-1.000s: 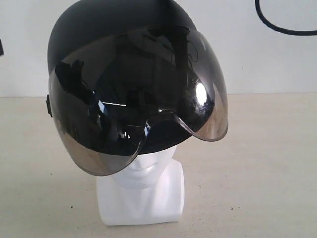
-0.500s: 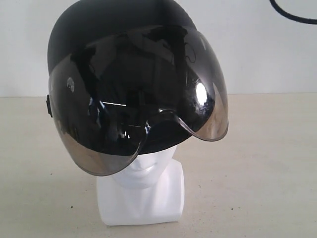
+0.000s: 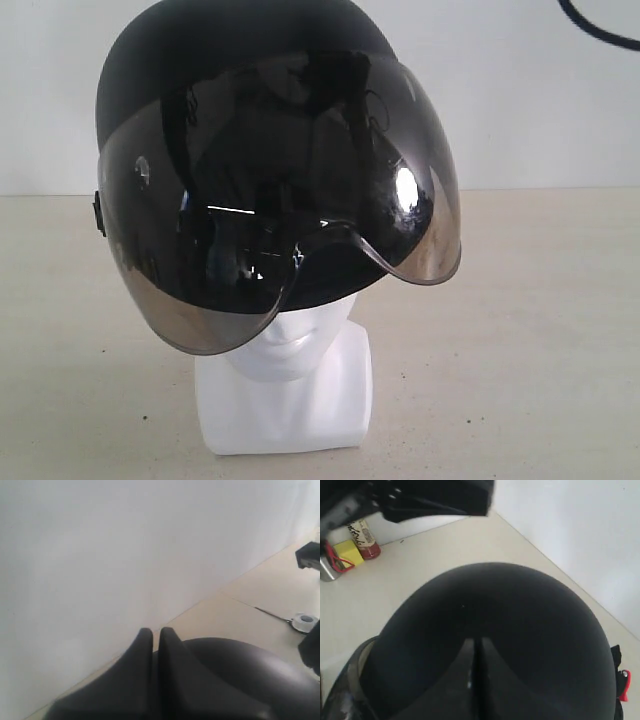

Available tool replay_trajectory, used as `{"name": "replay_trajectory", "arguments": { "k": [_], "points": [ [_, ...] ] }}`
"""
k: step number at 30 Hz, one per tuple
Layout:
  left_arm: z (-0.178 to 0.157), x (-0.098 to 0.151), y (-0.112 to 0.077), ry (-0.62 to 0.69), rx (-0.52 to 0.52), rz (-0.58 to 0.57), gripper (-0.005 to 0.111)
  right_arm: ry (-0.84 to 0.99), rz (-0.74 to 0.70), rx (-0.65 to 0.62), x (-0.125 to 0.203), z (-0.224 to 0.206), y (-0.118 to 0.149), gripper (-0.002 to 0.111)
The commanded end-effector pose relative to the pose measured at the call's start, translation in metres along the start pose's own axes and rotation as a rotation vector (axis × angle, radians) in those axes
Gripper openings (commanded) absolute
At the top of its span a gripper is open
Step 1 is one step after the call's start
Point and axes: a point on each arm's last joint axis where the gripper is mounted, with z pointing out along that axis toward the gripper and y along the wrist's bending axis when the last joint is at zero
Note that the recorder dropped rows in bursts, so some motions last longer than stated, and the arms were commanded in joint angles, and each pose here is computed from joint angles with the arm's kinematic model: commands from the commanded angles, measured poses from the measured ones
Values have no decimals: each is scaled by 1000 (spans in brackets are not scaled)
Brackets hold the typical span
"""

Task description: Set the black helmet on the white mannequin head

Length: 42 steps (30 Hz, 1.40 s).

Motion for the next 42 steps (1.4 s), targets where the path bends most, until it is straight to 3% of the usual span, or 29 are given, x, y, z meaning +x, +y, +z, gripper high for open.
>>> {"name": "replay_trajectory", "arguments": {
  "k": [1, 9, 17, 21, 28, 42],
  "points": [
    [22, -1, -3, -43, 145, -5, 5, -25, -63, -31, -17, -17, 13, 0],
    [46, 7, -3, -53, 305, -40, 5, 23, 0, -75, -15, -15, 14, 0],
    [46, 13, -9, -11, 392, -3, 5, 112, 4, -145, -7, 24, 22, 0],
    [46, 23, -7, 94, 370, 25, 5, 159, 19, -71, -4, 30, 22, 0],
    [45, 25, -10, 116, 404, 37, 5, 275, 66, -106, 8, 35, 22, 0],
    [51, 31, -7, 140, 412, -1, 5, 333, 162, 4, 13, 33, 14, 0]
  ]
}}
